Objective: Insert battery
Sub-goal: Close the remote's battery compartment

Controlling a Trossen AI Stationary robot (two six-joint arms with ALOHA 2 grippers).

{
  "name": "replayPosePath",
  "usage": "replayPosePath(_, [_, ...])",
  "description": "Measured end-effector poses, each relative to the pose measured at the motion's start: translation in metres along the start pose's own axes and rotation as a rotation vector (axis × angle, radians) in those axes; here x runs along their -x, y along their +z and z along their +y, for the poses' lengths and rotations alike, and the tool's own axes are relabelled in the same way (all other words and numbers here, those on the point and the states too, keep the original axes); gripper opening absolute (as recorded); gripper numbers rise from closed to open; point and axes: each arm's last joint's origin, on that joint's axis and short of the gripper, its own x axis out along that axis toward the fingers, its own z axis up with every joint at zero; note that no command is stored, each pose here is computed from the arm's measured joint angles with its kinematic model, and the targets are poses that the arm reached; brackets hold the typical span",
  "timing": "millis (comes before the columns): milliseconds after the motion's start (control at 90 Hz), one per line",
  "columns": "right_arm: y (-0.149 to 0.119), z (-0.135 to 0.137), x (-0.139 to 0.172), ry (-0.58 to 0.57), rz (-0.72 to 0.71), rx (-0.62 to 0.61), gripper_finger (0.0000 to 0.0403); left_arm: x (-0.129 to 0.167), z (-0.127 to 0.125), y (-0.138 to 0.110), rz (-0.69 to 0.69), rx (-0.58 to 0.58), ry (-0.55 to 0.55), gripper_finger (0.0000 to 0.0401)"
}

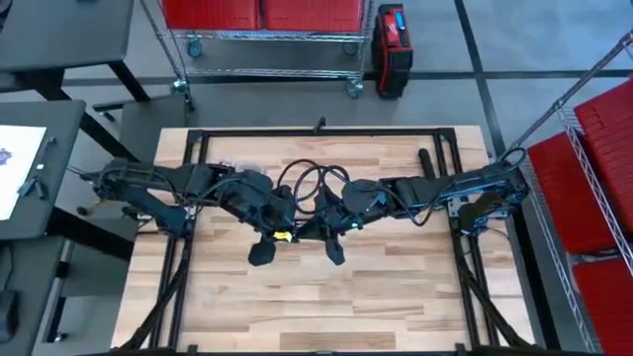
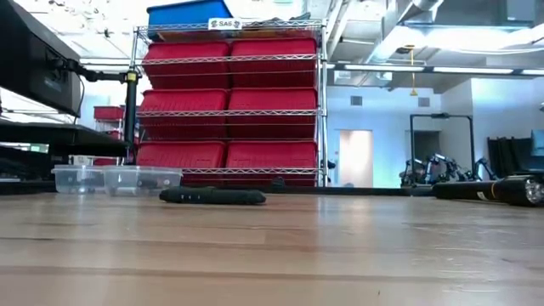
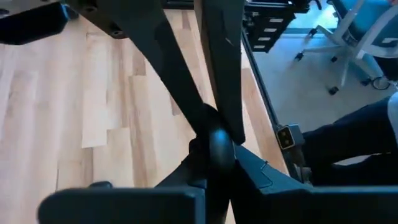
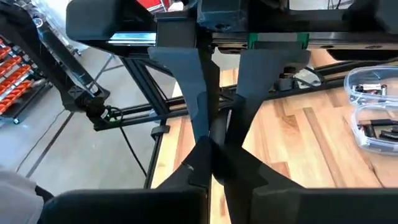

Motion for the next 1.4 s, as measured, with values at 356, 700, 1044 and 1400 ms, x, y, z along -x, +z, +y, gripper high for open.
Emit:
replayPosePath(356, [0.013, -0.016, 0.036, -0.051, 0.025, -0.066, 0.0000, 0.003, 0.020, 0.004, -0.033, -0.074, 0.251, 0.0111])
replayPosePath(700, [0.035, -0.062, 0.110, -0.236, 0.006, -0.140, 0.0001, 0.043, 0.041, -0.004, 0.095, -0.171, 0.556, 0.0133])
replayPosePath(1044, [-0.045, -0.121, 0.104, -0.197, -0.174, -0.421, 0.0001, 0.070, 0.048, -0.076, 0.176, 0.031, 0.685, 0.0130])
replayPosePath(1400, [-0.174, -0.150, 0.019, -0.054, -0.529, -0.826, 0.0001, 0.036, 0.056, -0.146, 0.100, 0.073, 0.483, 0.0129])
